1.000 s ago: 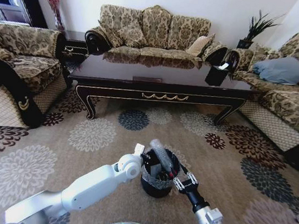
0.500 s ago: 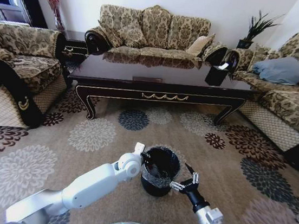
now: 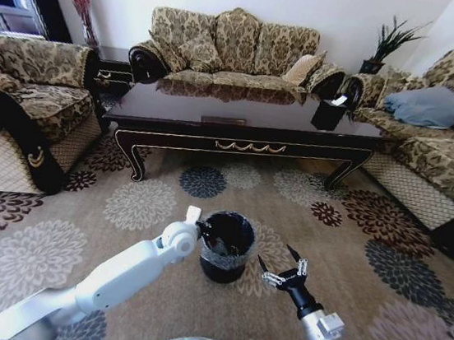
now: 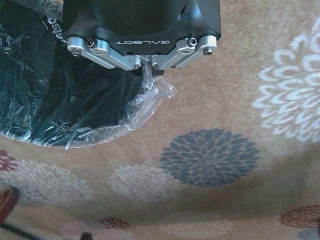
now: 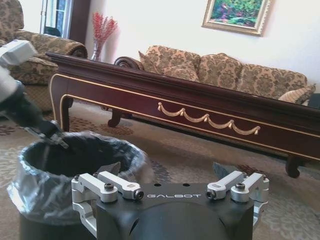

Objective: Move to the front of the table and pick up the trash from the floor, then place it into the trash bin.

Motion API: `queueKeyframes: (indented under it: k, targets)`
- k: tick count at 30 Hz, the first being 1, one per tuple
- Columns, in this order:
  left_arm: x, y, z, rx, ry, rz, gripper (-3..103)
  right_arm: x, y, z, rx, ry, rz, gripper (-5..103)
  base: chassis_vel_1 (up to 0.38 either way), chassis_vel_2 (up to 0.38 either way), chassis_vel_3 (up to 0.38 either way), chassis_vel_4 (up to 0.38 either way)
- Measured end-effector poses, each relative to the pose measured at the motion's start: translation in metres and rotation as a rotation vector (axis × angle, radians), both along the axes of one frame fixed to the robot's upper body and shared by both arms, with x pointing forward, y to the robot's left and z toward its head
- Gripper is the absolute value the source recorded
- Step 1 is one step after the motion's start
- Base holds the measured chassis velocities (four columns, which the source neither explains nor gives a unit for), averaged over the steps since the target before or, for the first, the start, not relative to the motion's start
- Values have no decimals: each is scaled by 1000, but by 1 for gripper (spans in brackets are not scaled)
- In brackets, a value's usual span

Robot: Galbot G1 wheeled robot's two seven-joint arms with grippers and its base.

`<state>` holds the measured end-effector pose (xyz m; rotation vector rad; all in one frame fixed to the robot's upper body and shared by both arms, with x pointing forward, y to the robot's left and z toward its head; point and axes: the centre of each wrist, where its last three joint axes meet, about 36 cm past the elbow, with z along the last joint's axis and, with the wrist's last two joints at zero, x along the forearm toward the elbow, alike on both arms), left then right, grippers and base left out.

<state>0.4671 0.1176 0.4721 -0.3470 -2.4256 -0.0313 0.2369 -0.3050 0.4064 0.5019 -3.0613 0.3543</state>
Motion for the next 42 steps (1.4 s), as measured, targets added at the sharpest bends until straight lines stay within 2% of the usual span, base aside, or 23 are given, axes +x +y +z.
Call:
queueKeyframes:
  k: [5,6,9,16,20,27,29,33,39,41,42]
  targets:
    - [4,40,2,-10,-13,70,3,3,-9,-1,19,-4,-41,100,0,0,0,0]
    - [4,40,2,-10,-13,70,3,3,-9,-1,19,-4,-41,100,0,0,0,0]
    - [5,70,2,1,-24,113,3,4,-13,0,32,-7,-64,100,0,0,0,0]
    - [12,98,-11,3,-7,175,3,-1,-8,-9,50,11,-87,100,0,0,0,0]
    - [15,107,-24,12,12,211,3,-4,-5,-13,46,20,-87,100,0,0,0,0]
    - [19,110,-36,27,19,232,3,-6,-7,-13,40,21,-90,100,0,0,0,0]
    - [19,108,-42,59,10,248,3,-6,-7,-14,42,23,-92,100,0,0,0,0]
    - [19,110,-49,87,11,263,3,-7,-4,-16,45,26,-91,100,0,0,0,0]
    - [17,109,-46,81,3,261,3,-7,-3,-17,47,28,-90,100,0,0,0,0]
    - [17,108,-44,77,-3,264,0,-7,-4,-17,46,28,-88,100,0,0,0,0]
    - [16,107,-42,74,-9,269,5,-7,-4,-16,45,27,-87,100,0,0,0,0]
